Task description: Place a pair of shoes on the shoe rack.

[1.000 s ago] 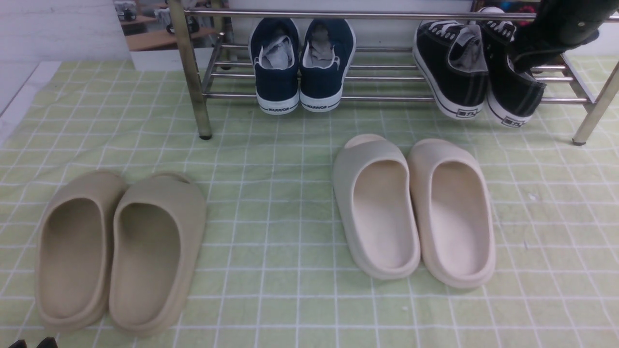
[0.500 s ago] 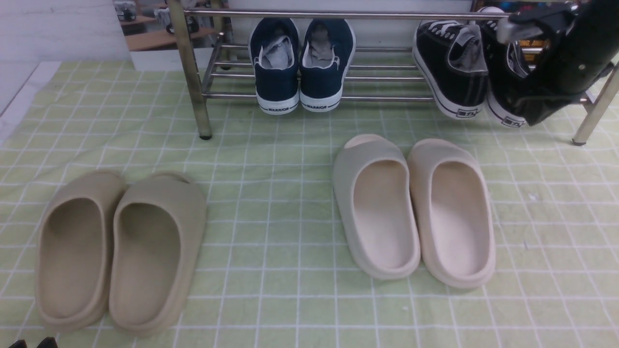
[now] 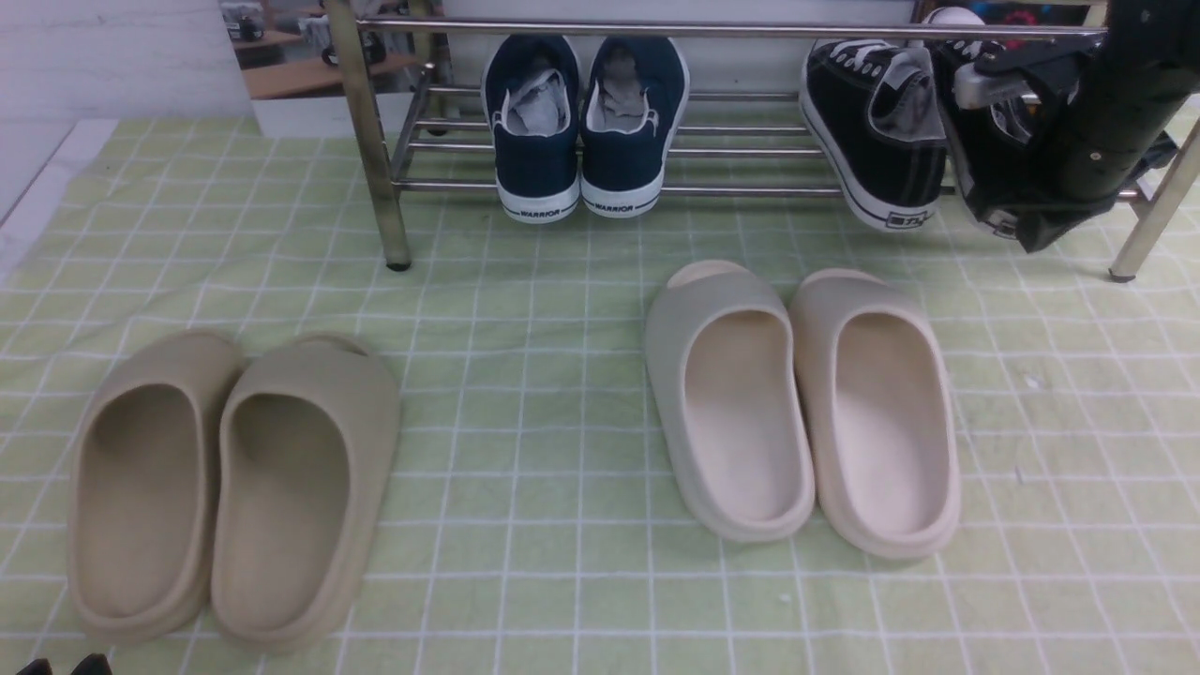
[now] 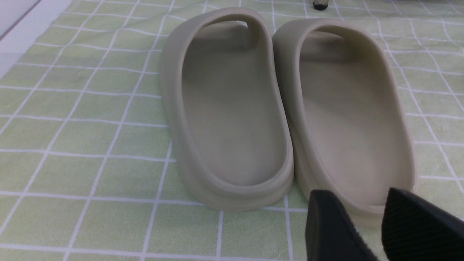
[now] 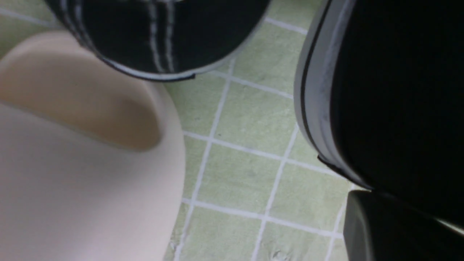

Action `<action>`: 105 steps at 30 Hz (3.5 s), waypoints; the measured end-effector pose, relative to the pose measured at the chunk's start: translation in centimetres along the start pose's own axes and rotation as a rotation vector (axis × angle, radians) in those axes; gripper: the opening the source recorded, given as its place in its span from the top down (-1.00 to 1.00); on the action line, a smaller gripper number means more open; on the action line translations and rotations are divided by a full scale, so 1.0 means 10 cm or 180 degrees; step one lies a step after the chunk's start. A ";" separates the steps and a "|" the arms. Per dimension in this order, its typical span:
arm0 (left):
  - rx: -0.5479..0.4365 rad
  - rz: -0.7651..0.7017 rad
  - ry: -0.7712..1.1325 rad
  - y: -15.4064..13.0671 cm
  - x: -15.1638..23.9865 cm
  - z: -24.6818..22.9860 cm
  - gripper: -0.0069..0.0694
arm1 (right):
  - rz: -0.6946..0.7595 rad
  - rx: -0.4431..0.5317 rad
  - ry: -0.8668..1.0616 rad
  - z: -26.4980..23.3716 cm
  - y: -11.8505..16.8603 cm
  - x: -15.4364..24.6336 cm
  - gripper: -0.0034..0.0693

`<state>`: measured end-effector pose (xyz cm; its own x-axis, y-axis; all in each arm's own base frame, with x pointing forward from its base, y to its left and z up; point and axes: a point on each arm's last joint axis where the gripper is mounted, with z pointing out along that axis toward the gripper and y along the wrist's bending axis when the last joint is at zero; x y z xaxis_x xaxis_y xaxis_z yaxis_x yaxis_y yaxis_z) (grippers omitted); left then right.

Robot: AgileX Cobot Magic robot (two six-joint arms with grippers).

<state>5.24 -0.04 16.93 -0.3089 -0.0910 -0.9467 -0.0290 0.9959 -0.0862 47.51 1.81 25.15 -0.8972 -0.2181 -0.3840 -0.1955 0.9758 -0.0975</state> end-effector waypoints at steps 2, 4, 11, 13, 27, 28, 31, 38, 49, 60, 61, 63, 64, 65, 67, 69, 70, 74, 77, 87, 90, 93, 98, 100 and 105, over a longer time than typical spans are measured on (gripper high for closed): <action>0.0000 0.0000 0.0000 0.00 0.00 0.00 0.20 | 0.0005 0.0003 0.0003 -0.02 -0.01 -0.01 0.91; 0.0000 0.0000 0.0000 0.00 0.00 0.00 0.20 | 0.0046 -0.0067 0.0006 -0.02 0.01 -0.01 0.91; 0.0000 0.0000 0.0000 0.00 0.00 0.00 0.20 | 0.0110 -0.0282 -0.0024 -0.06 0.07 -0.03 0.77; 0.0000 0.0000 0.0000 0.00 0.00 0.00 0.20 | 0.0079 -0.0282 -0.0030 -0.10 0.07 -0.04 0.64; 0.0000 0.0000 0.0000 0.00 0.00 0.00 0.20 | 0.0012 -0.0151 -0.0513 -1.42 0.03 0.05 -0.01; 0.0000 0.0000 0.0000 0.00 0.00 0.00 0.20 | 0.0012 -0.0149 -0.0524 -1.44 0.03 0.06 0.00; 0.0000 0.0000 0.0000 0.00 0.00 0.00 0.20 | 0.0016 -0.0148 -0.0652 -1.83 0.07 0.30 0.31; 0.0000 0.0000 0.0000 0.00 0.00 0.00 0.20 | 0.0028 -0.0201 -0.0673 -2.36 0.22 1.12 0.89; 0.0000 0.0000 0.0000 0.00 0.00 0.00 0.20 | 0.0153 -0.0244 -0.1903 -2.87 0.54 2.60 0.92; 0.0000 0.0000 0.0000 0.00 0.00 0.00 0.20 | 0.0159 -0.0227 -0.2536 -2.96 0.69 3.36 0.91; 0.0000 0.0000 0.0000 0.00 0.00 0.00 0.20 | 0.0161 -0.0239 -0.2549 -2.97 0.69 3.37 0.91; 0.0000 0.0000 0.0000 0.00 0.00 0.00 0.20 | 0.0158 -0.0282 -0.2552 -2.98 0.72 3.42 0.91; 0.0000 0.0000 0.0000 0.00 0.00 0.00 0.20 | 0.0156 -0.0287 -0.2541 -2.98 0.72 3.43 0.91; 0.0000 0.0000 0.0000 0.00 0.00 0.00 0.20 | 0.0153 -0.0291 -0.2527 -2.98 0.72 3.44 0.91; 0.0000 0.0000 0.0000 0.00 0.00 0.00 0.20 | 0.0149 -0.0298 -0.2495 -2.97 0.72 3.45 0.91; 0.0000 0.0000 0.0000 0.00 0.00 0.00 0.20 | 0.0148 -0.0303 -0.2478 -2.97 0.73 3.45 0.90; 0.0000 0.0000 0.0000 0.00 0.00 0.00 0.20 | 0.0148 -0.0308 -0.2479 -2.97 0.73 3.45 0.90; 0.0000 0.0000 0.0000 0.00 0.00 0.00 0.20 | 0.0159 -0.0362 -0.2487 -2.97 0.74 3.45 0.90; 0.0000 0.0000 0.0000 0.00 0.00 0.00 0.20 | 0.0199 -0.0353 -0.2570 -2.90 0.73 3.42 0.90; 0.0000 0.0000 0.0000 0.00 0.00 0.00 0.20 | 0.0650 0.0503 -0.3518 -2.11 0.66 3.56 0.90; 0.0000 0.0000 0.0000 0.00 0.00 0.00 0.20 | 0.0468 0.0416 -0.3774 -1.73 0.65 3.75 0.90; 0.0000 0.0000 0.0000 0.00 0.00 0.00 0.20 | 0.0656 0.0477 -0.3781 -1.51 0.64 3.85 0.90; 0.0000 0.0000 0.0000 0.00 0.00 0.00 0.20 | 0.1045 0.0538 -0.3581 -1.15 0.63 4.02 0.90; 0.0000 0.0000 0.0000 0.00 0.00 0.00 0.20 | 0.1103 0.0545 -0.3431 -1.10 0.63 4.05 0.90; 0.0000 0.0000 0.0000 0.00 0.00 0.00 0.19 | 0.1138 0.0536 -0.3136 -1.03 0.63 4.09 0.90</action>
<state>5.24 -0.04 16.93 -0.3089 -0.0910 -0.9467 -0.0290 0.9959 -0.0862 5.48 -0.79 18.32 -0.1600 0.0938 -0.9827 0.1414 0.9874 0.0713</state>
